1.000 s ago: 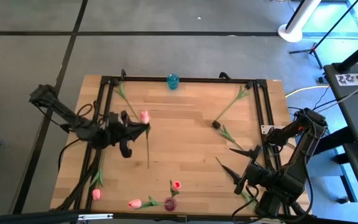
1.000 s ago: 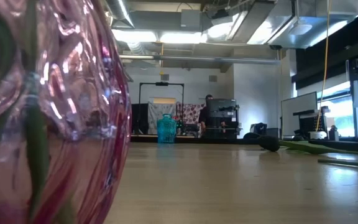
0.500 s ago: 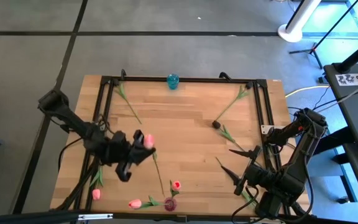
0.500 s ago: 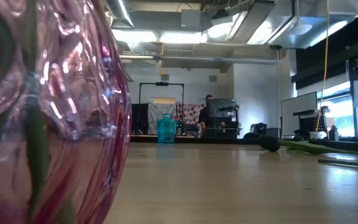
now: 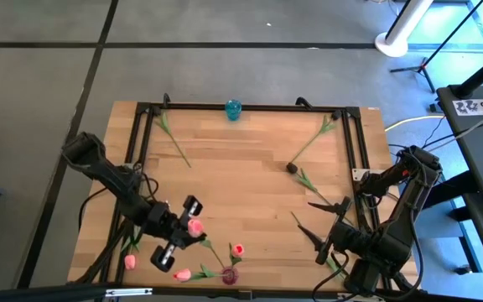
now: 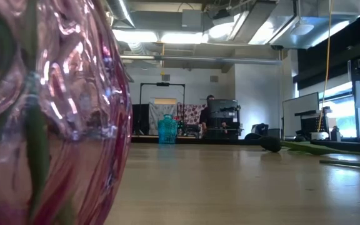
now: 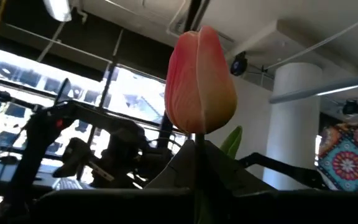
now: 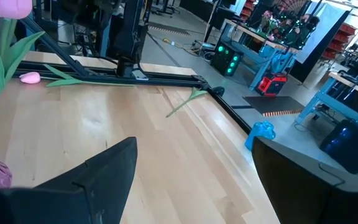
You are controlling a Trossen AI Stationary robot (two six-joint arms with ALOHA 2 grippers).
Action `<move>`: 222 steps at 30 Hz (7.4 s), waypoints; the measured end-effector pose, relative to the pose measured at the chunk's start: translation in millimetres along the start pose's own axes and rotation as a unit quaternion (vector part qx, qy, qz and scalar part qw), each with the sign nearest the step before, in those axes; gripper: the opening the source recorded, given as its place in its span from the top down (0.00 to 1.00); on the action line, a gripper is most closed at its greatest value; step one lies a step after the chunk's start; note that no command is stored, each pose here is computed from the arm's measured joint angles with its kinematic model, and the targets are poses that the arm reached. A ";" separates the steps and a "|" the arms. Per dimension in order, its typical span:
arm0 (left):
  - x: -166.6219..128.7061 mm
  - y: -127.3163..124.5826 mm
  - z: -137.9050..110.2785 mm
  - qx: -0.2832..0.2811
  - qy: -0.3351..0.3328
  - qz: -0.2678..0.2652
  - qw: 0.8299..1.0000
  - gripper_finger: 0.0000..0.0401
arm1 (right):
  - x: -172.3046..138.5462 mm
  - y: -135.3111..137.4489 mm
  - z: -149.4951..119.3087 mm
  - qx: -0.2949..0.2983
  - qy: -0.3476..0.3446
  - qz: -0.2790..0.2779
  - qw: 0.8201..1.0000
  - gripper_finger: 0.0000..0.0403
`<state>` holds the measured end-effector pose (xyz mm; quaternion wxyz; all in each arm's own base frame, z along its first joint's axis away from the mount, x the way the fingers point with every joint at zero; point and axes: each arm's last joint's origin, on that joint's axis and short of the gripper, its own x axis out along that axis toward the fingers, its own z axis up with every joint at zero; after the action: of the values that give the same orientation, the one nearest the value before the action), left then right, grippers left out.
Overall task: Sort flowers into vase by color
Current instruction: Put the top pink flower into the violet vase, then put the pink flower into the violet vase
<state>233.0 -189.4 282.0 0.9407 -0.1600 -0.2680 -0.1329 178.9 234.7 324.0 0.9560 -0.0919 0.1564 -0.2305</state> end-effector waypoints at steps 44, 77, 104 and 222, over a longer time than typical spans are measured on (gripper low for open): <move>24.1 6.0 -44.7 0.093 0.196 -0.012 0.976 0.79 | 0.0 0.5 -0.3 -0.012 0.007 0.004 1.000 0.21; 49.7 -3.0 8.5 0.087 0.406 0.012 0.910 0.64 | 0.1 1.4 -0.8 -0.023 0.019 0.011 0.999 0.21; 37.4 -9.8 3.8 0.139 0.439 0.038 0.887 0.64 | 0.1 1.7 -1.5 -0.023 0.030 0.017 0.999 0.21; -53.5 108.0 -98.5 0.159 0.539 0.471 0.680 0.90 | 86.5 33.4 -32.8 -0.259 0.208 0.020 0.943 0.21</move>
<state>270.8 -118.7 148.6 0.8722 -0.0141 0.3792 0.3086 254.6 219.9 262.8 0.8499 -0.2833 0.4074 -0.1772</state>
